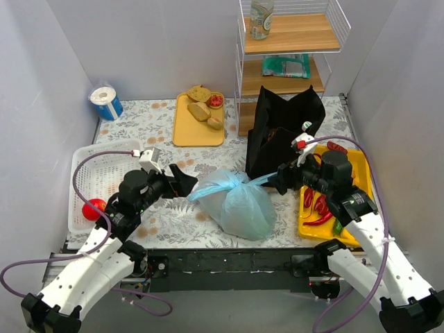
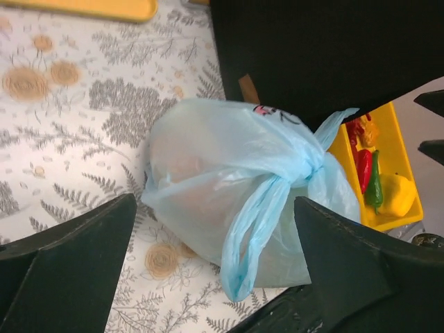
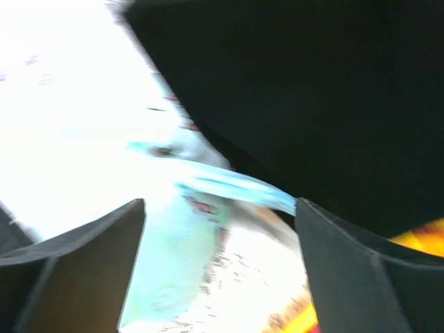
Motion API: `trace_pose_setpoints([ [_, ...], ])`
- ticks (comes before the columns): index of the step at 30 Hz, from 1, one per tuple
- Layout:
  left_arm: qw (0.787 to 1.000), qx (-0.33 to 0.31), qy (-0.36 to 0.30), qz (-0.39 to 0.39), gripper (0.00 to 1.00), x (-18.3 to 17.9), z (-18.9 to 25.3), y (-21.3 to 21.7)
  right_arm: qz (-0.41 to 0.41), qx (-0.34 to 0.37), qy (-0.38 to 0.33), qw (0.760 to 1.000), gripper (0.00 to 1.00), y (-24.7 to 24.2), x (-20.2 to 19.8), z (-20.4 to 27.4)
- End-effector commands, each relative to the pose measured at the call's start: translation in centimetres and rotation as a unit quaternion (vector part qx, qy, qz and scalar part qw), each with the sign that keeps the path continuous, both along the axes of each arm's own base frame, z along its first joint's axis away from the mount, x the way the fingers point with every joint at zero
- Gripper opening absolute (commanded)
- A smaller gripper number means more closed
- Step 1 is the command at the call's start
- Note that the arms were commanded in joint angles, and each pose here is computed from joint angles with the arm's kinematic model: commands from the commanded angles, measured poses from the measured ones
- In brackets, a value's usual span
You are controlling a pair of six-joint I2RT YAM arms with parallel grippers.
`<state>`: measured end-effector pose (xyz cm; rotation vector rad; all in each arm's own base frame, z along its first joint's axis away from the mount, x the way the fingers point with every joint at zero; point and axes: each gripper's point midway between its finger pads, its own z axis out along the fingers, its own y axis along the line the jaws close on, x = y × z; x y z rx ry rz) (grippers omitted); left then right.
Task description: Place the mixed food into the grocery bags and tie them
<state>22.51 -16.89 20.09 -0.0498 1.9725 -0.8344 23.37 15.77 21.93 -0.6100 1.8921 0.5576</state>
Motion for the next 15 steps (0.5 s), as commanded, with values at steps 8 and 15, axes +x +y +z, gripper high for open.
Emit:
trace_pose_setpoints([
  [8, 0.993, 0.100, -0.067, 0.018, 0.98, 5.9, 5.5, 0.5, 0.182, 0.031, -0.048, 0.982, 0.99, 8.4, -4.2, 6.7],
  [15, 0.987, 0.128, -0.095, 0.021, 0.98, 10.9, 7.1, 0.8, 0.157, -0.096, -0.029, 0.983, 0.99, 14.0, -2.4, 2.9],
])
